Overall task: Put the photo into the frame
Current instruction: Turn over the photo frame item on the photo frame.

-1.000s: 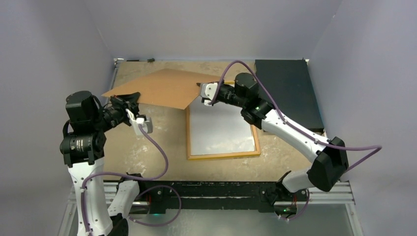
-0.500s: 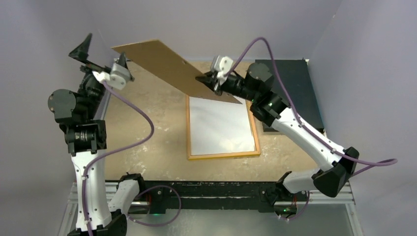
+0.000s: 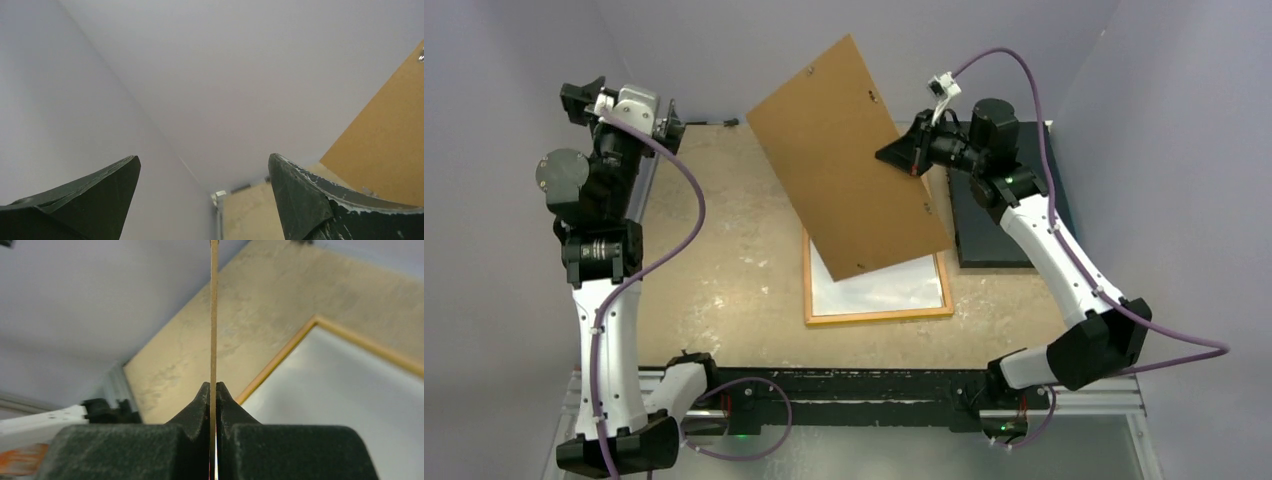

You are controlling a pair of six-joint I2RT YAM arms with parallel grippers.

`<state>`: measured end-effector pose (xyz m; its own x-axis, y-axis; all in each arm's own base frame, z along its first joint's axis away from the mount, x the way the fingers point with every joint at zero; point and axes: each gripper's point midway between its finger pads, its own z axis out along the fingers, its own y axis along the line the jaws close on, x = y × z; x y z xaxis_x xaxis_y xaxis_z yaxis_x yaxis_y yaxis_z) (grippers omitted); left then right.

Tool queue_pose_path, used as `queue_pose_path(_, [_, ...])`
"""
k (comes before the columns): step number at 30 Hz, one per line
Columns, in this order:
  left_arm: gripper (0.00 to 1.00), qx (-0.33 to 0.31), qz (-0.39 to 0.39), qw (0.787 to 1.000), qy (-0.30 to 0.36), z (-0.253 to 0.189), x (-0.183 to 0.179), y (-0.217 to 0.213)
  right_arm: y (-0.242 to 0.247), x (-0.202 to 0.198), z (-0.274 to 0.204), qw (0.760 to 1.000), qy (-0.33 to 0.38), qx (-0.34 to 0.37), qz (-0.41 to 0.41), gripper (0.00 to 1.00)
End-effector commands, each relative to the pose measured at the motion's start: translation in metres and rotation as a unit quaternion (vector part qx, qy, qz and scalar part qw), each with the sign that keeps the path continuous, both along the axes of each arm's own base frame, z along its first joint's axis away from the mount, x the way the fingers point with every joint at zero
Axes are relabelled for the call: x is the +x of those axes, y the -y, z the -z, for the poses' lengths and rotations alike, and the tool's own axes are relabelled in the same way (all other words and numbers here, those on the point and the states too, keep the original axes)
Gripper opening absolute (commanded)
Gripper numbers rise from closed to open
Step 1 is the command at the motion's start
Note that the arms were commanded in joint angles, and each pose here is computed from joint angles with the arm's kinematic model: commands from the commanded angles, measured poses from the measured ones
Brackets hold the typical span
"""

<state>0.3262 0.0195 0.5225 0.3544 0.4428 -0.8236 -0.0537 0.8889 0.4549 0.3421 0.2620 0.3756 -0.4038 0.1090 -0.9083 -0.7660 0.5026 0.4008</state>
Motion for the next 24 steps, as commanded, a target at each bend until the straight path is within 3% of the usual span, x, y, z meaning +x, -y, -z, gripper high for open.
queue_pose_path(1, [0.98, -0.019, 0.019, 0.989, -0.147, 0.084, 0.023, 0.003, 0.007, -0.019, -0.009, 0.989, -0.098, 0.104, -0.033, 0.0])
queue_pose_path(6, [0.95, -0.02, 0.055, 0.953, -0.299, 0.181, 0.029, 0.013, 0.023, -0.005, 0.026, 0.977, -0.17, 0.13, 0.004, 0.0])
queue_pose_path(10, [0.91, -0.028, 0.079, 0.925, -0.371, 0.235, 0.029, 0.02, 0.039, 0.009, 0.052, 0.964, -0.21, 0.155, 0.038, 0.0])
queue_pose_path(24, [0.78, -0.045, 0.111, 0.896, -0.427, 0.306, 0.035, 0.03, 0.071, 0.04, 0.129, 0.945, -0.27, 0.163, 0.092, 0.0])
